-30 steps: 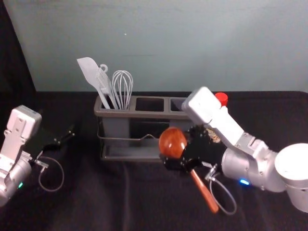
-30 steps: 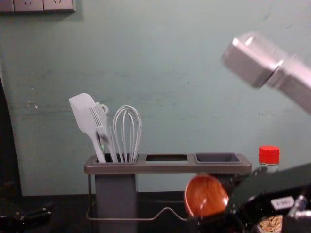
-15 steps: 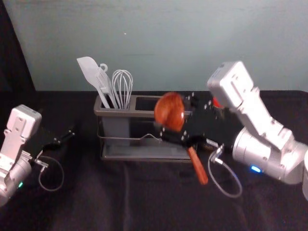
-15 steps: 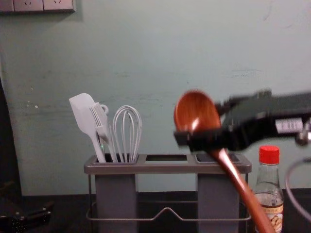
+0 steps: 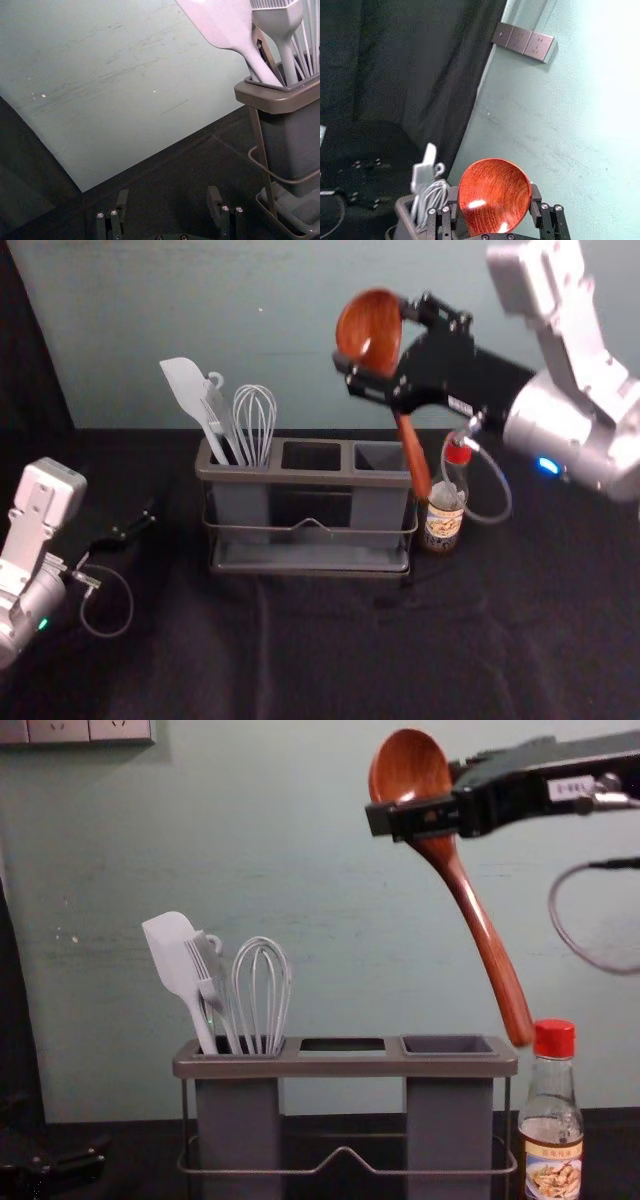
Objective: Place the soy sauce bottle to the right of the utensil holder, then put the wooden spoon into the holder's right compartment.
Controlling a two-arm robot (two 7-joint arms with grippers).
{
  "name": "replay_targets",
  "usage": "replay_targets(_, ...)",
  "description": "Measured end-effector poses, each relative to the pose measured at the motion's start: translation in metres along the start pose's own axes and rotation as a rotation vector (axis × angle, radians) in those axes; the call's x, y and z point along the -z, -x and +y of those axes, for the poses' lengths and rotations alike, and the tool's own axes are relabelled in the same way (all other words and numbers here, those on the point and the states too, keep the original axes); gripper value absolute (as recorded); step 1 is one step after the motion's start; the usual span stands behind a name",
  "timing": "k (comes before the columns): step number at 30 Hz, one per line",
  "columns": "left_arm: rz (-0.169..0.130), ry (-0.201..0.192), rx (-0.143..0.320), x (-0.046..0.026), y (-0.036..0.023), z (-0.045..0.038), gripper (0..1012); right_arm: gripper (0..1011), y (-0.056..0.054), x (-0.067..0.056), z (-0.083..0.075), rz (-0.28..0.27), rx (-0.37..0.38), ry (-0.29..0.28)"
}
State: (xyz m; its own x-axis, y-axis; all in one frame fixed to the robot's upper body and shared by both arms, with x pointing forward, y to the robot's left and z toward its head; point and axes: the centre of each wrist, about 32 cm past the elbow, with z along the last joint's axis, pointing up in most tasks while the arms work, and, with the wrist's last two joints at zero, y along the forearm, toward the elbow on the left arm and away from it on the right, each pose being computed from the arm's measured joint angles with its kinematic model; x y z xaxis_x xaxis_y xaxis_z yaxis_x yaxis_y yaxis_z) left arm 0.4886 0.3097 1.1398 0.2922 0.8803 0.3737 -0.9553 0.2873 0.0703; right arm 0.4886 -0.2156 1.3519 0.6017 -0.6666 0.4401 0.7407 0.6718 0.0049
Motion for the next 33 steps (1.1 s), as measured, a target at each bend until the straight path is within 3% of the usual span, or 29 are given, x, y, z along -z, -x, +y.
replay_targets(7,0.000,0.000,0.000,0.0000,0.0000,0.0000,1012,836,-0.021,-0.009,0.031,-0.012,-0.008,0.012)
replay_targets(14,0.000,0.000,0.000,0.0000,0.0000,0.0000,1011,836,-0.036,-0.009,0.065,-0.010,-0.014,0.055)
replay_targets(21,0.000,0.000,0.000,0.0000,0.0000,0.0000,1011,836,-0.042,-0.005,0.086,0.000,-0.025,0.094)
replay_targets(33,0.000,0.000,0.000,0.0000,0.0000,0.0000,1011,836,-0.042,0.016,0.100,0.041,-0.042,0.134)
